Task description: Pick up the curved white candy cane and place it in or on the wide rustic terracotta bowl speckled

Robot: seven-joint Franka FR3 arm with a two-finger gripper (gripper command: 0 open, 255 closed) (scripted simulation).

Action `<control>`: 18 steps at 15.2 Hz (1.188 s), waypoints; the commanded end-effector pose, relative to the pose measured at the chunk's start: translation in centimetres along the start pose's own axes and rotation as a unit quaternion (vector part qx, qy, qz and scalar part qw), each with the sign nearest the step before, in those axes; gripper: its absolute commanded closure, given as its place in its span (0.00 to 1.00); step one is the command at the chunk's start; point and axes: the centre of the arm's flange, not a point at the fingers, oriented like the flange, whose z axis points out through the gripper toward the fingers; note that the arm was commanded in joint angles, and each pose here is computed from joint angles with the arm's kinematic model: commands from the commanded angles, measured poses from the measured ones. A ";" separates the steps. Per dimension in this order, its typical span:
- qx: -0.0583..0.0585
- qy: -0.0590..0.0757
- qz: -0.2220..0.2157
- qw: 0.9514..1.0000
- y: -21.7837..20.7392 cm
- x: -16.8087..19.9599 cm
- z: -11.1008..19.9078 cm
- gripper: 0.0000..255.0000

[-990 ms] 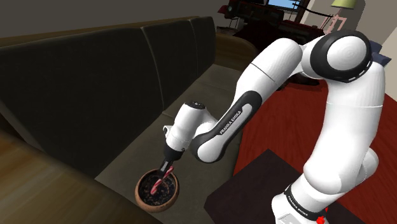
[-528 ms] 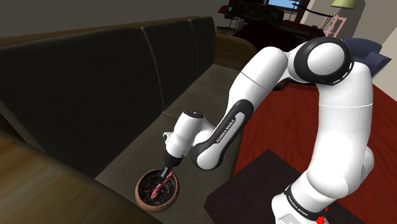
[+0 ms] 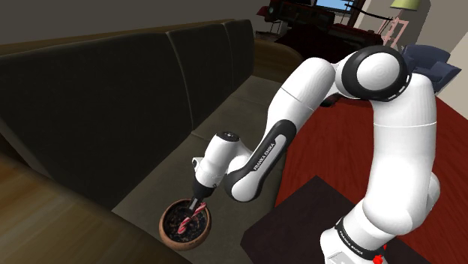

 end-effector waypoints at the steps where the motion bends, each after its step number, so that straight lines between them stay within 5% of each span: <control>1: 0.001 -0.001 -0.001 1.000 -0.1 -0.1 0.1 0.00; 6: 0.001 -0.001 -0.001 1.000 -0.1 -0.1 0.1 0.00; 10: 0.001 -0.001 -0.001 1.000 -0.1 -0.1 -4.9 0.00; 18: 0.001 -0.001 -0.001 1.000 -0.1 -0.1 -4.9 0.00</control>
